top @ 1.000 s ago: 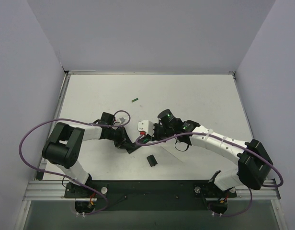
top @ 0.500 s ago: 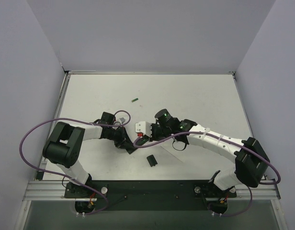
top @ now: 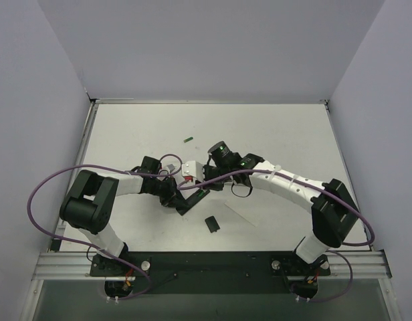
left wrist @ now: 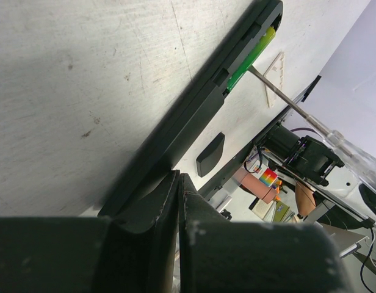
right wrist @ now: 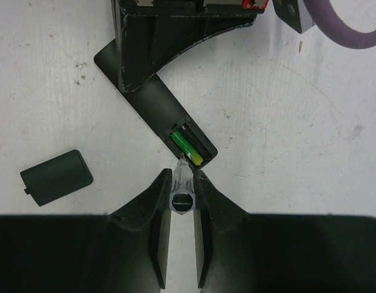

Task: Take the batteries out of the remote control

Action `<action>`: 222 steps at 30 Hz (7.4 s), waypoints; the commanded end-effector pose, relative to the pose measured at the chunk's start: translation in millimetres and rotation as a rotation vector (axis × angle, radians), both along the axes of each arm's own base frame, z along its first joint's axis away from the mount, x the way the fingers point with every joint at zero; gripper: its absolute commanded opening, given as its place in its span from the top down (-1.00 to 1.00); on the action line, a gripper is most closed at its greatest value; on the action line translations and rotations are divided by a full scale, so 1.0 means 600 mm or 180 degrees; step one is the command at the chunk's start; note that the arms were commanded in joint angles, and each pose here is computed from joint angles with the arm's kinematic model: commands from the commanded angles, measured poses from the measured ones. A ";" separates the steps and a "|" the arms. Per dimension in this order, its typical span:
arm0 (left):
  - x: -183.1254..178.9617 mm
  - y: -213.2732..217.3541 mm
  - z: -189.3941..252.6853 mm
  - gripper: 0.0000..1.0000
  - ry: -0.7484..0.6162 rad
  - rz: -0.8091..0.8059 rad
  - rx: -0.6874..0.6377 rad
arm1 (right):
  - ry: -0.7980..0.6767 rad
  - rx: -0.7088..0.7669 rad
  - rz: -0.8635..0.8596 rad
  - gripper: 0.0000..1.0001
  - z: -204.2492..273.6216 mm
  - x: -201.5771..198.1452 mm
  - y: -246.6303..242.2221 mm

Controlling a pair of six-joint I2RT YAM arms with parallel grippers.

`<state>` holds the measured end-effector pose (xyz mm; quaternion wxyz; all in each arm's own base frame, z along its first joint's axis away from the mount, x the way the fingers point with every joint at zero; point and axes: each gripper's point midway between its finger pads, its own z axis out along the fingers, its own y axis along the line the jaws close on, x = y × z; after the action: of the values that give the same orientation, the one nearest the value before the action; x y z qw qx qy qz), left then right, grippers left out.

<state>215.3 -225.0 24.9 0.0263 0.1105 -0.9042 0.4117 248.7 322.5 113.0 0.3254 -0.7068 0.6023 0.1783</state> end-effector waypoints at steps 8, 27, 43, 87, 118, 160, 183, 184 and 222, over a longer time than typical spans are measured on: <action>0.009 0.021 -0.035 0.74 -0.0071 0.0054 0.0373 | 0.0522 -0.0425 -0.0170 1.00 -0.084 -0.013 -0.070; 0.011 0.024 -0.041 0.74 -0.0050 0.0077 0.0411 | -0.0008 -0.0145 -0.0165 1.00 -0.092 -0.070 -0.081; 0.012 0.024 -0.046 0.74 -0.0029 0.0088 0.0430 | -0.0250 -0.0017 -0.0178 1.00 -0.097 -0.097 -0.078; 0.010 0.033 -0.061 0.73 0.0028 0.0111 0.0561 | -0.0442 0.0086 -0.0389 1.00 -0.140 -0.173 -0.073; 0.009 0.032 -0.068 0.72 0.0058 0.0143 0.0574 | -0.0330 0.0700 -0.1349 1.00 -0.142 -0.167 -0.078; 0.016 0.011 -0.063 0.72 0.0097 0.0148 0.0435 | -0.0068 0.1064 -0.1624 1.00 -0.148 -0.158 -0.074; 0.114 -0.028 0.061 0.61 -0.0491 0.0171 0.0153 | -0.0399 0.1165 -0.1604 1.00 -0.036 -0.102 -0.057; 0.118 -0.026 0.065 0.61 -0.0502 0.0168 0.0177 | -0.0413 0.1177 -0.1630 1.00 -0.029 -0.098 -0.057; 0.087 0.012 0.015 0.61 -0.0341 0.0223 0.0300 | -0.0068 0.1233 -0.1740 1.00 -0.049 -0.077 -0.050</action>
<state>262.2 -211.8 24.5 -0.0203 0.1377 -0.9242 0.3555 190.8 278.7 61.7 0.4638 -0.4698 0.7315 0.1705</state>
